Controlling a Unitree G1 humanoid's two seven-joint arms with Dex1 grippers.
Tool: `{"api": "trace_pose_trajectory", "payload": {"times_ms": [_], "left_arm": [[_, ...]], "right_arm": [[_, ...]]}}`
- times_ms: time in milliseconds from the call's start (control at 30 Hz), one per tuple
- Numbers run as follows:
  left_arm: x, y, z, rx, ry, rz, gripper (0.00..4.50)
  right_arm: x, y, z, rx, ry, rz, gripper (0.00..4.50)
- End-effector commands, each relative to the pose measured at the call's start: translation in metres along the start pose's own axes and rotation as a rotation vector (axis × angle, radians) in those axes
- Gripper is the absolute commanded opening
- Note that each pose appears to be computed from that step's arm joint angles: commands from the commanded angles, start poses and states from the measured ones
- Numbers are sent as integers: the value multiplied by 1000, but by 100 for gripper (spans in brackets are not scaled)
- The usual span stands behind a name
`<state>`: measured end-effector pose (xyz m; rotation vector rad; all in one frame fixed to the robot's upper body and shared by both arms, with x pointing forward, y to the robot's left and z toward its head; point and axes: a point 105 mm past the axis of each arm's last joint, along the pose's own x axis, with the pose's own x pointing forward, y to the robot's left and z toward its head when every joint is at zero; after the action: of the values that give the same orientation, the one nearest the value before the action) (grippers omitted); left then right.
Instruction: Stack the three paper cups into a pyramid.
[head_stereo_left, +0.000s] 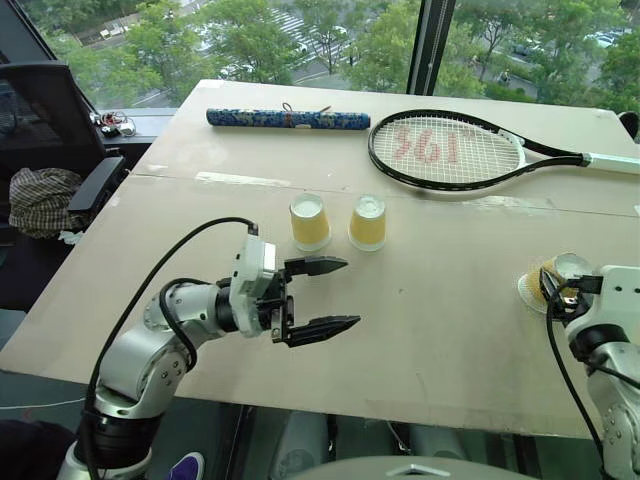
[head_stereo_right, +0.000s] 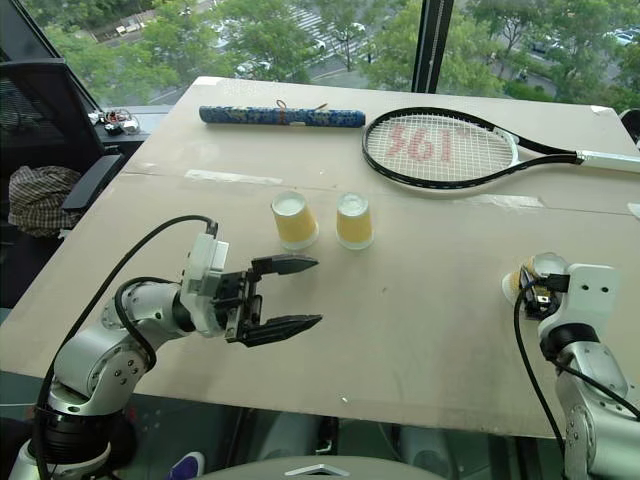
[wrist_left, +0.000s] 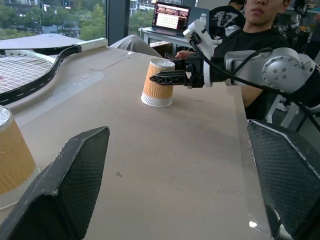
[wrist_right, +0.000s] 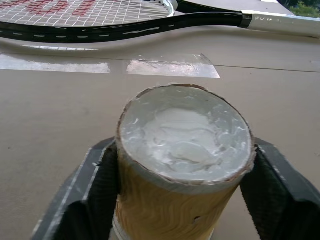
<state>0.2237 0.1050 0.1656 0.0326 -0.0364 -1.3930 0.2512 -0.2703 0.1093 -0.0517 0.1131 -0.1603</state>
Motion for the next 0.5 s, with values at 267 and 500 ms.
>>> {"api": "trace_pose_trajectory", "payload": {"times_ms": [267,500], "left_arm": [[0,-5,9,52,-3,29,450],[0,1,12,60,-8,74,450]], "right_arm": [[34,-7,20,-27,-80,29,222],[59,18,26,-51,-95,162,222]]}}
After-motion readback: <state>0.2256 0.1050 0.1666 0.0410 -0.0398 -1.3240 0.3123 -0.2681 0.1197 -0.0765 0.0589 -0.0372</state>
